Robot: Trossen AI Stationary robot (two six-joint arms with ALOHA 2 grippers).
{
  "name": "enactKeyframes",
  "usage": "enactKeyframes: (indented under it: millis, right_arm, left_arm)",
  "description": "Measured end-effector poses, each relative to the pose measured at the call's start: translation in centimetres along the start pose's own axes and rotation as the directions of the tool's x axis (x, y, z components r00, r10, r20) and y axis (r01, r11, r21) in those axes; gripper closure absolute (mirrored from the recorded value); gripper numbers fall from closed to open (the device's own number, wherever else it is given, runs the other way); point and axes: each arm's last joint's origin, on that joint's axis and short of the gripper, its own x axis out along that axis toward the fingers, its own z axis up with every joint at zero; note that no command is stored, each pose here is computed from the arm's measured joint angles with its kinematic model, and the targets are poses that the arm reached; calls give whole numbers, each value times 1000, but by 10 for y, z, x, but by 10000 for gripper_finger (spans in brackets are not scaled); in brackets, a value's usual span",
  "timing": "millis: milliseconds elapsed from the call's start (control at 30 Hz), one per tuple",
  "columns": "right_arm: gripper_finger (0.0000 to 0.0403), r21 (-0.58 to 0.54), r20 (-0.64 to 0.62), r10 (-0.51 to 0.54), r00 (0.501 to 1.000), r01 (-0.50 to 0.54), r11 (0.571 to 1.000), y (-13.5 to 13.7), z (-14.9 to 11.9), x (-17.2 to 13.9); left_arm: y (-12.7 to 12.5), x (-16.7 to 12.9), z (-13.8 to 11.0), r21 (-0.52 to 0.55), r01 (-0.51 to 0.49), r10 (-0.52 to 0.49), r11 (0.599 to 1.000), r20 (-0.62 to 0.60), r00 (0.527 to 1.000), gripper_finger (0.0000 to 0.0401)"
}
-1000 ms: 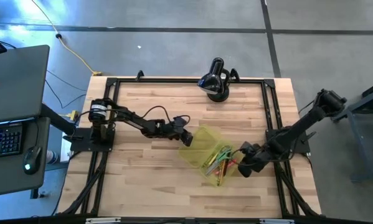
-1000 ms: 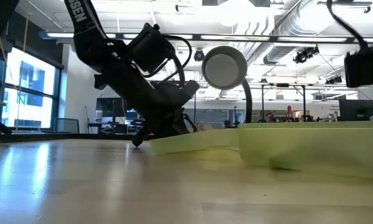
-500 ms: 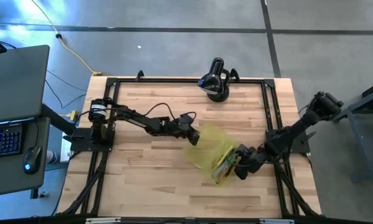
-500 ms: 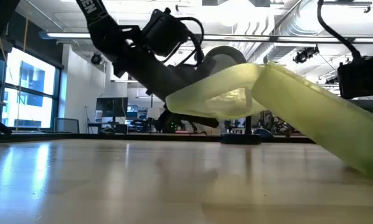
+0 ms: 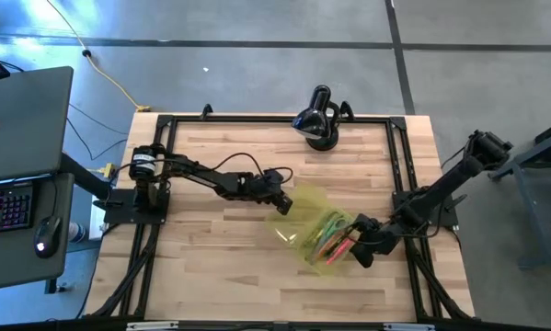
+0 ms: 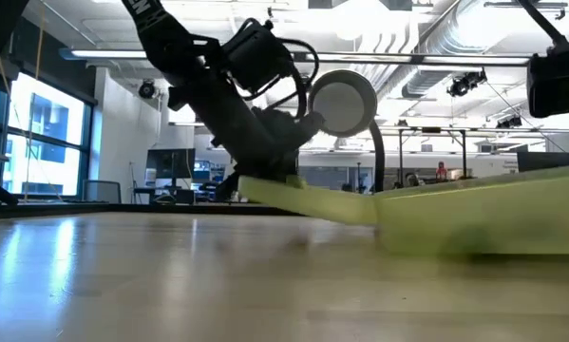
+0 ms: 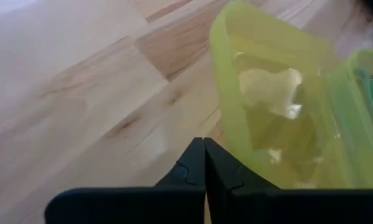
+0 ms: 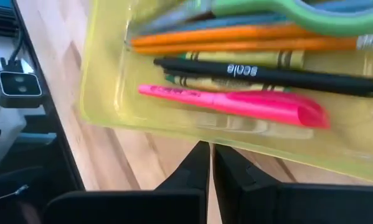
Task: Pick & place school supplies into a supply box
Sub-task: Close the yellow school supply box
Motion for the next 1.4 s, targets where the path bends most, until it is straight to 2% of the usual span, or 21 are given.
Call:
enactKeyframes:
  millis: [100,333,467,567,667,733,833,933,1033,1133,1267,1400]
  right_arm:
    - [403,-1,1,-18,1000,18,1000,-2,0,1]
    - [403,-5,35,-60,998,60,998,-5,0,0]
    - [403,-3,69,-70,995,71,998,-6,2,0]
    - [403,5,80,-77,994,76,997,-7,4,1]
    - [402,10,90,-98,991,97,995,-9,7,3]
    - [402,17,91,-122,988,121,992,-11,9,7]
    - [402,22,79,-158,984,157,987,-14,10,12]
    - [402,21,80,-182,980,181,983,-17,13,17]
    - [402,14,99,-179,979,179,984,-17,17,18]
    - [402,-2,111,-147,983,148,989,-14,21,19]
    - [402,-21,131,-104,986,108,994,-11,27,19]
    - [403,-16,148,-104,983,108,994,-12,32,20]
  left_arm:
    - [-1,-4,3,1,6,-6,1000,4,1000,369]
    - [-11,-24,18,30,65,-67,997,61,996,391]
    - [-16,-34,25,31,102,-105,994,91,990,373]
    - [-20,-35,28,45,155,-159,987,104,982,373]
    - [-24,-36,30,49,215,-219,975,104,970,389]
    - [-24,-36,30,50,219,-223,975,105,969,391]
    - [-25,-36,31,54,227,-232,972,114,966,382]
    - [-30,-38,33,80,280,-289,957,134,948,371]
    - [-37,-41,32,96,330,-341,939,139,930,381]
    - [-38,-41,31,116,328,-342,938,138,929,391]
    - [-38,-41,31,115,334,-349,935,145,926,380]
    - [-39,-41,30,117,334,-349,935,145,926,375]
